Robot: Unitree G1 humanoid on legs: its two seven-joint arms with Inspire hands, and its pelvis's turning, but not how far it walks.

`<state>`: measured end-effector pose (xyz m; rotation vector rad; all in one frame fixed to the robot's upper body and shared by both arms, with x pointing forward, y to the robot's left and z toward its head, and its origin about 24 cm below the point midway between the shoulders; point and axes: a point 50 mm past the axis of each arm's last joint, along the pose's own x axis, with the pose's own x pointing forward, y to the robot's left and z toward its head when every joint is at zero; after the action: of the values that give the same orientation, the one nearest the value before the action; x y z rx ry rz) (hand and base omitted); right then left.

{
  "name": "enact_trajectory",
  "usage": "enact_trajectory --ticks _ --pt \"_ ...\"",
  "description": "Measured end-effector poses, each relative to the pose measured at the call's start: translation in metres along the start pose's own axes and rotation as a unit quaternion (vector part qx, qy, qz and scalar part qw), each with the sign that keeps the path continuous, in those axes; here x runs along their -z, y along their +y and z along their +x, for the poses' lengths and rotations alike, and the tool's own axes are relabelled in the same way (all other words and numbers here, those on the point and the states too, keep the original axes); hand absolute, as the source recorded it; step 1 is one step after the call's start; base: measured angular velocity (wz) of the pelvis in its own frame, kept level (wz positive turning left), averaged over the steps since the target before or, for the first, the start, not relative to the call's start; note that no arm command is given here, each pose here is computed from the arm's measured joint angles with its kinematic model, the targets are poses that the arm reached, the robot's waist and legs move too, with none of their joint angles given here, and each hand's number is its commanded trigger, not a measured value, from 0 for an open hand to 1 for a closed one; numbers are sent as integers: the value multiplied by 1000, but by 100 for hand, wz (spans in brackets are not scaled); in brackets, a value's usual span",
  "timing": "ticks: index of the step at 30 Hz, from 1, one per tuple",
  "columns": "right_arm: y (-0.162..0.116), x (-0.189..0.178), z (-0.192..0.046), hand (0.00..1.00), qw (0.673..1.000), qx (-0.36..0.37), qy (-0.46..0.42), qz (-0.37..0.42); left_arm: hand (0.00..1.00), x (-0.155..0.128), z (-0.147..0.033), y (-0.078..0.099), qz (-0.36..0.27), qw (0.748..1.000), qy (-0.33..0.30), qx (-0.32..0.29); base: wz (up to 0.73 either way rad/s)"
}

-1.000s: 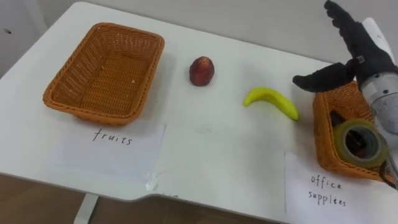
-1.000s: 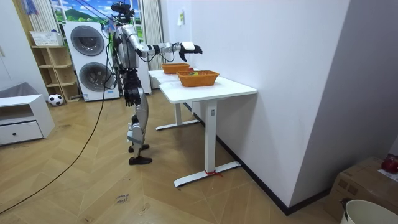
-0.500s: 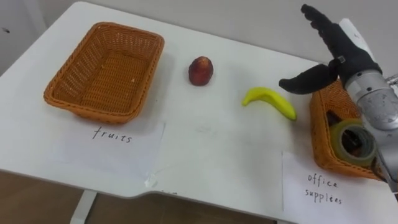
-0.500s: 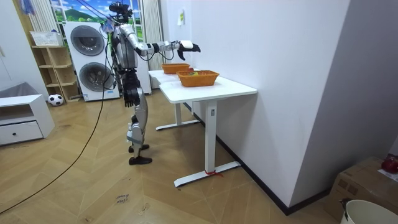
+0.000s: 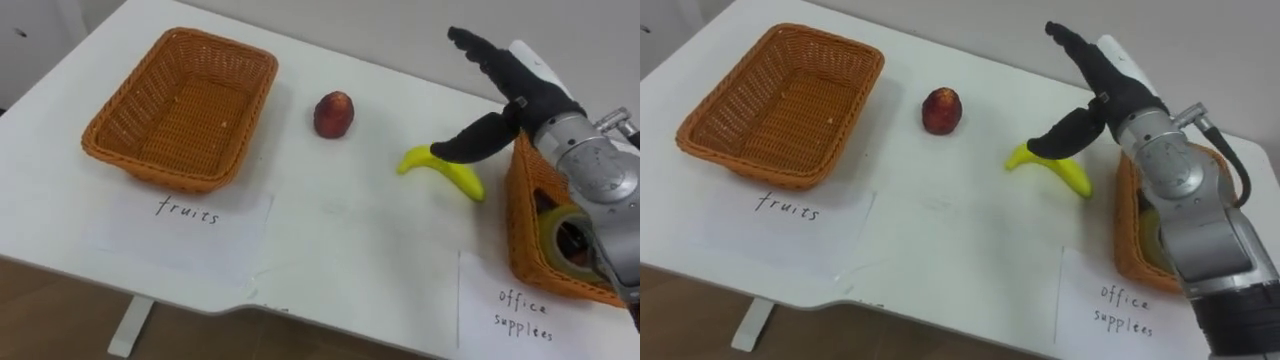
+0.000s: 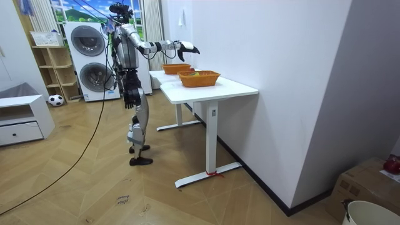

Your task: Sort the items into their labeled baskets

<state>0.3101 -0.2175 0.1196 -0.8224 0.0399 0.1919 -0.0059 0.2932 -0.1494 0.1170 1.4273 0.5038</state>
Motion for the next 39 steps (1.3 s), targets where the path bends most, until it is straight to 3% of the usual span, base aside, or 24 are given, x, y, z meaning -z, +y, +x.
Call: enact_trajectory --ticks 9,14,39 --pt "11 27 3 0 998 -25 60 -7 0 -11 1 -3 34 999 -10 -1 1" --pt "26 35 8 0 993 -58 86 -58 0 -13 1 -6 45 999 -13 -3 0" --pt "27 65 9 0 976 -80 162 -121 0 -23 -1 -11 58 998 -37 9 6"
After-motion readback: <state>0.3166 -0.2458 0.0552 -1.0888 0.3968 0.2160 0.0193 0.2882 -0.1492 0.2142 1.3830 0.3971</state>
